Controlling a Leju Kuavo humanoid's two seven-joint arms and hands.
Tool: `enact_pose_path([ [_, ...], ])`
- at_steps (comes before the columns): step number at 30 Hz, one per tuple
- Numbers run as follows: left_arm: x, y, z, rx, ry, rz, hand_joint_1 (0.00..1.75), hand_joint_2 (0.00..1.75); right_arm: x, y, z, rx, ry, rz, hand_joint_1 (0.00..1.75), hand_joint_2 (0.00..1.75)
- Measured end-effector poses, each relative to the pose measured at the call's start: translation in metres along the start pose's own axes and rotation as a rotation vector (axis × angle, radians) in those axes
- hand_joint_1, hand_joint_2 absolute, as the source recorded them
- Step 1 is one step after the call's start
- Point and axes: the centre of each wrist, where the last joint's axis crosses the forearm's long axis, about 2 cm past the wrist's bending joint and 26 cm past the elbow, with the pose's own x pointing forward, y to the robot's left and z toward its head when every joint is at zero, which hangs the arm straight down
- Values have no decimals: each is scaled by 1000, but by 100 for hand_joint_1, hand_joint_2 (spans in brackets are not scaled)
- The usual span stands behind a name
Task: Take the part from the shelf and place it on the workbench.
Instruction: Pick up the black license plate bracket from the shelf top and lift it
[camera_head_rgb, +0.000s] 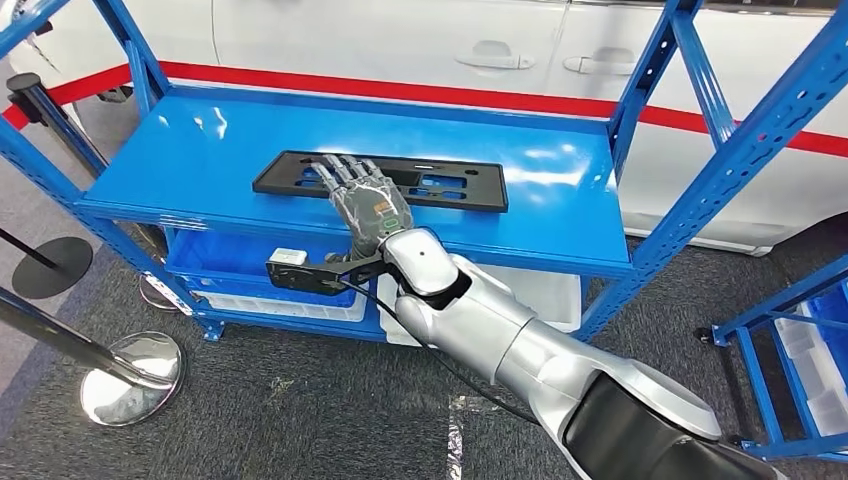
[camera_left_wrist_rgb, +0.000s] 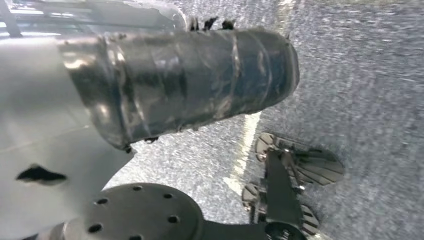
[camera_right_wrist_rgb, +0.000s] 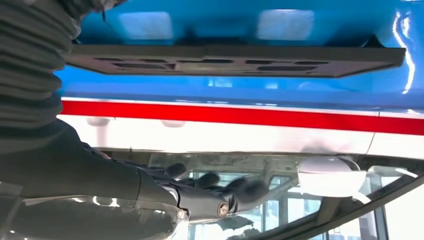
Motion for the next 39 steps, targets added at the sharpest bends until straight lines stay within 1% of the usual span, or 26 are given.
enact_pose_path([
  [13, 0, -1, 0, -2, 4, 3, 0, 0, -2, 4, 1, 38, 13, -3, 0, 175],
  [20, 0, 0, 0, -4, 6, 6, 0, 0, -10, 5, 3, 51, 42, 15, 0, 175],
  [25, -2, 1, 0, 1, 13, 8, 0, 0, -21, 16, 10, 77, 76, 19, 0, 175],
  [35, 0, 1, 0, 7, 8, 9, 0, 0, -40, 25, 17, 90, 123, 31, 0, 175],
  [39, 0, 1, 0, 14, 5, 8, 0, 0, -43, 39, 25, 113, 137, 22, 0, 175],
])
